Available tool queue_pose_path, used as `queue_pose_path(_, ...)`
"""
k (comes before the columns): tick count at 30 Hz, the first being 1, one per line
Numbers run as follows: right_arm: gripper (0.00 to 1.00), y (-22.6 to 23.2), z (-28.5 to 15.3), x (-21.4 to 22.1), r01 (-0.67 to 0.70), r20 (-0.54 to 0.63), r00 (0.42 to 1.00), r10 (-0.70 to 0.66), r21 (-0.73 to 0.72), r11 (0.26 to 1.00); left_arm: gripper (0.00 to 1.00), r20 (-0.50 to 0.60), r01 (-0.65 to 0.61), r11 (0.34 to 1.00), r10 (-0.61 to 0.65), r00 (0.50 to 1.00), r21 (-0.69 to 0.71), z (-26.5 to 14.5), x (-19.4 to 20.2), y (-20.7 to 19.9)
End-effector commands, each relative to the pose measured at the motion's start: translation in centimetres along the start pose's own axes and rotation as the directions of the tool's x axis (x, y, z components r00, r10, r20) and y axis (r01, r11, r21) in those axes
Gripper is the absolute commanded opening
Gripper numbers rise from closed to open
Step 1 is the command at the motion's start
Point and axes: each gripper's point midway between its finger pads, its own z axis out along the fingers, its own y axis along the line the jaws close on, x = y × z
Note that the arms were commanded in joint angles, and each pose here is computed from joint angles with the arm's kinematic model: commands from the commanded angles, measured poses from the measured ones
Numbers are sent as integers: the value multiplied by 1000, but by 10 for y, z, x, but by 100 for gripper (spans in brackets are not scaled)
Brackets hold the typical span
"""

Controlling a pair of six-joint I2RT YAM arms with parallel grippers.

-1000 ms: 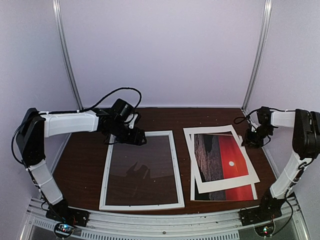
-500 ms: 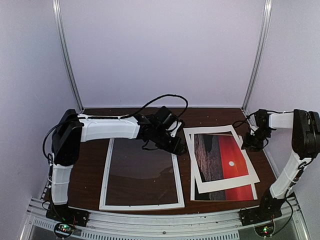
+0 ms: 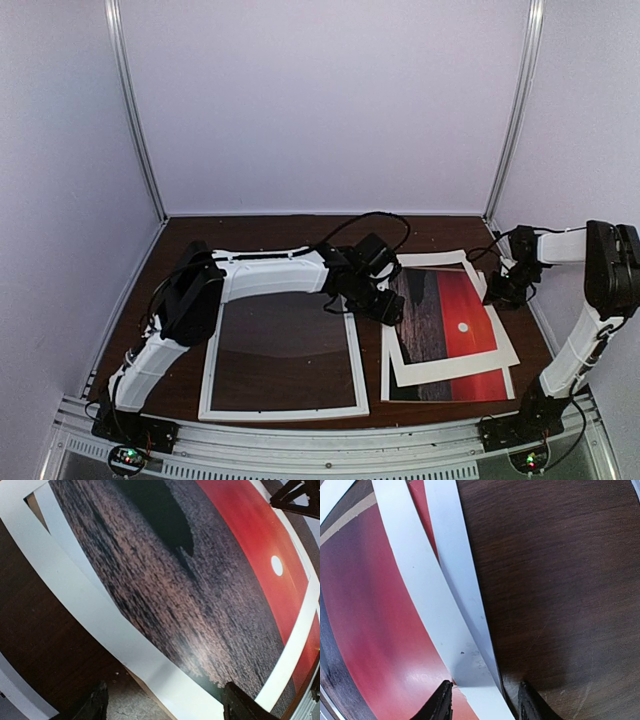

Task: Put the photo into the frame
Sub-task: Pick up the mat board from the photo.

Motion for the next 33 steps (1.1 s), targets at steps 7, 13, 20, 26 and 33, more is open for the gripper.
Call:
queue_pose_path(7,41,1,4,17,-14,-10,1000,14,-18,1000,80,-14,116,988,-118,993,-104,18,2,21)
queue_pose_path(13,33,10,2,24,-21,-12,1000,20,-76,997,79,-14,146,986,-147,989,-77,29,4,21)
queue_pose_path(20,24,15,1,35,-20,-19,1000,18,-105,994,71,1,203,979,-203,979,-25,36,1,24)
queue_pose_path(26,22,20,-5,37,-19,-7,1000,18,-135,991,62,23,214,977,-213,977,-8,34,-3,27)
queue_pose_path(33,21,24,-9,39,-17,-6,1000,16,-144,989,52,46,228,974,-228,973,6,31,-8,33)
